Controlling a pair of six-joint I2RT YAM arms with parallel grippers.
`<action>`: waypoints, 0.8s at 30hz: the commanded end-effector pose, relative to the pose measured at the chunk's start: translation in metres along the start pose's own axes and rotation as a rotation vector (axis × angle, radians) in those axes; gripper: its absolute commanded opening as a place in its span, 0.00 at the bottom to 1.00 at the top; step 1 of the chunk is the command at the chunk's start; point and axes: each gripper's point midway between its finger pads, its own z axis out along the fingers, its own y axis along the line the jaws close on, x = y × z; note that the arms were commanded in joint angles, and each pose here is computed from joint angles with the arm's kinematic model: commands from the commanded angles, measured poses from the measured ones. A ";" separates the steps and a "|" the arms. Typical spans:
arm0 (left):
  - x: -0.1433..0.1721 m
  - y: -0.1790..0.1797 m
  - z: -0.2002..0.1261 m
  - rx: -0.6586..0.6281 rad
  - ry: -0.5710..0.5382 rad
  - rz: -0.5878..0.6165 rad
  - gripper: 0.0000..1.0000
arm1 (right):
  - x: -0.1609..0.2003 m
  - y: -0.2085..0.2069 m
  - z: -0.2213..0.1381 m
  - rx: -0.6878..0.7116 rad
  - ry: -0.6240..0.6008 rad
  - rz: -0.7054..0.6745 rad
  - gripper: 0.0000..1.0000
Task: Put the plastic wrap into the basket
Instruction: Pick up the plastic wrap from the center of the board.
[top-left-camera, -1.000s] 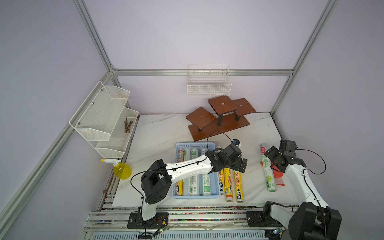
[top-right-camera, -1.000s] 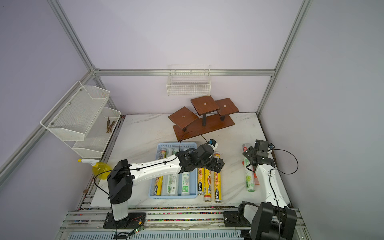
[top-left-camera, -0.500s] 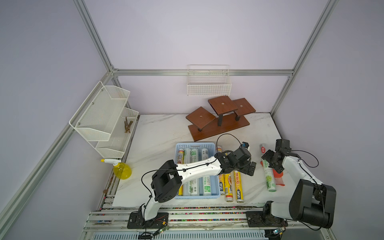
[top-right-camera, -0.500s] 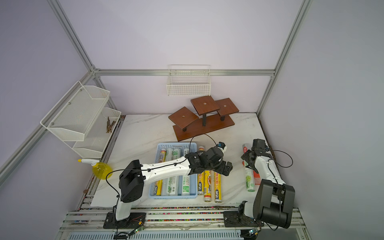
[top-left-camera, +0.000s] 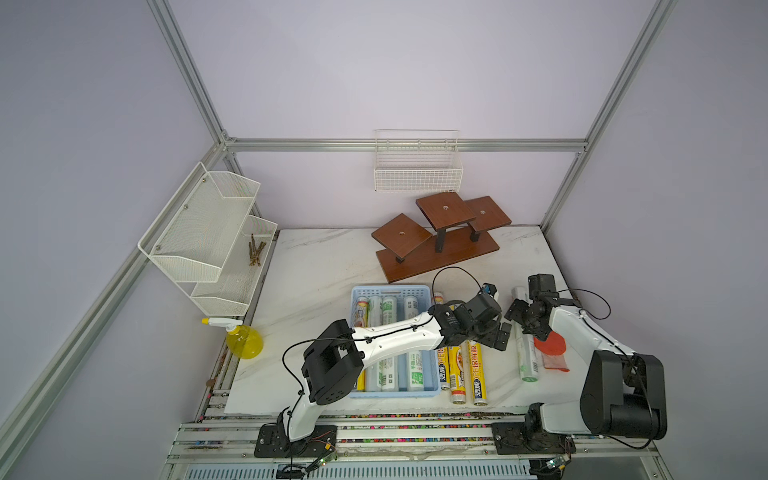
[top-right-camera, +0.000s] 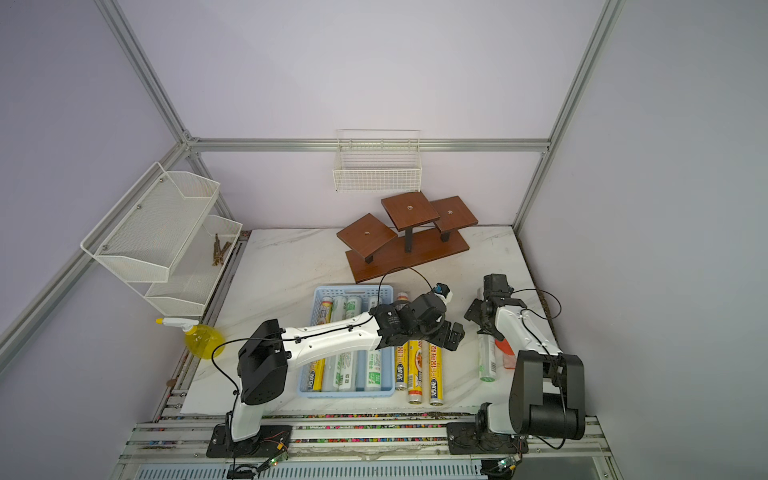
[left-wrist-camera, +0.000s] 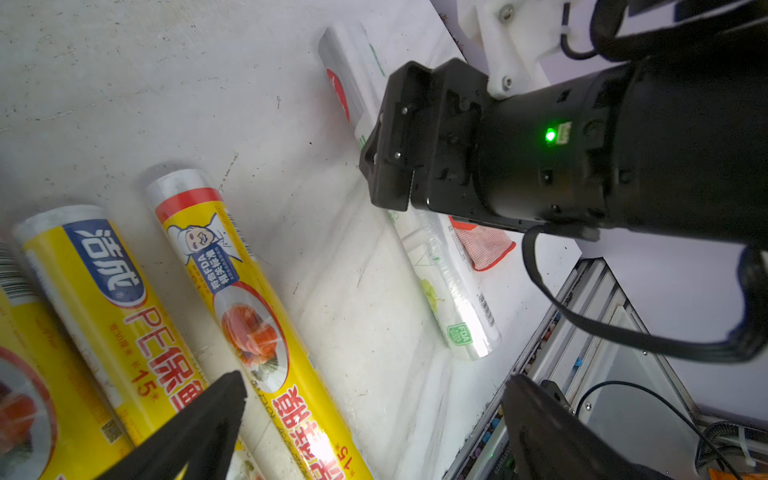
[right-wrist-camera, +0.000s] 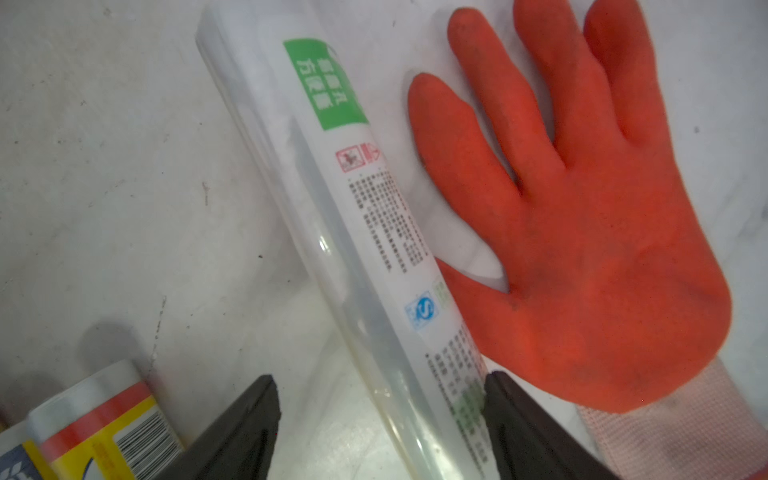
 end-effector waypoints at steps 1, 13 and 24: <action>-0.008 0.000 -0.004 -0.007 -0.032 -0.010 1.00 | -0.004 0.004 -0.004 0.040 -0.005 -0.057 0.84; -0.012 0.016 -0.015 -0.041 -0.070 -0.040 1.00 | 0.033 0.048 0.017 -0.039 0.155 -0.256 0.73; -0.017 0.036 -0.046 -0.033 -0.160 -0.077 1.00 | 0.049 0.050 0.026 -0.004 0.188 -0.313 0.74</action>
